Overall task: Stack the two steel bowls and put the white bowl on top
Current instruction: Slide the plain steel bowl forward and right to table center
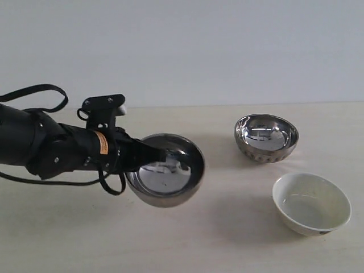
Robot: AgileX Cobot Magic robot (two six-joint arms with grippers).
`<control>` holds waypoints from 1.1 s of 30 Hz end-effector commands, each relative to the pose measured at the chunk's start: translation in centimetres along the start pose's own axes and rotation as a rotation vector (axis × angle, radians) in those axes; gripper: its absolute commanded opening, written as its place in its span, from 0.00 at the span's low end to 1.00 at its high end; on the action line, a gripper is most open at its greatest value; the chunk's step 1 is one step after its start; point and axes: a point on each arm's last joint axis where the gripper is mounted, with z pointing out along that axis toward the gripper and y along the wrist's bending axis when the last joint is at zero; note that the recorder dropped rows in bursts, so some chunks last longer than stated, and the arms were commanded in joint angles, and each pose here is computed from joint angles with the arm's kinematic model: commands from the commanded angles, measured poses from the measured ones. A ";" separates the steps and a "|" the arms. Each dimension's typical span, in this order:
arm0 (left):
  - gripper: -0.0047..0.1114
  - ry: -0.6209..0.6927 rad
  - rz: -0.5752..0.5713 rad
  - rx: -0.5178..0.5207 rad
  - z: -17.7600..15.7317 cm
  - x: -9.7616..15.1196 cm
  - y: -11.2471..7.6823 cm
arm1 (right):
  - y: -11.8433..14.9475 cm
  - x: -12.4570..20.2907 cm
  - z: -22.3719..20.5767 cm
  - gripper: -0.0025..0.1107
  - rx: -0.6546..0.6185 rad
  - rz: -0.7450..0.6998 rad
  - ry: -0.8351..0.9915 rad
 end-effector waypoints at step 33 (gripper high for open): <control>0.07 0.113 0.000 0.045 1.0 3.9 -3.1 | 0.0 -0.1 0.0 0.02 0.005 -0.006 -0.010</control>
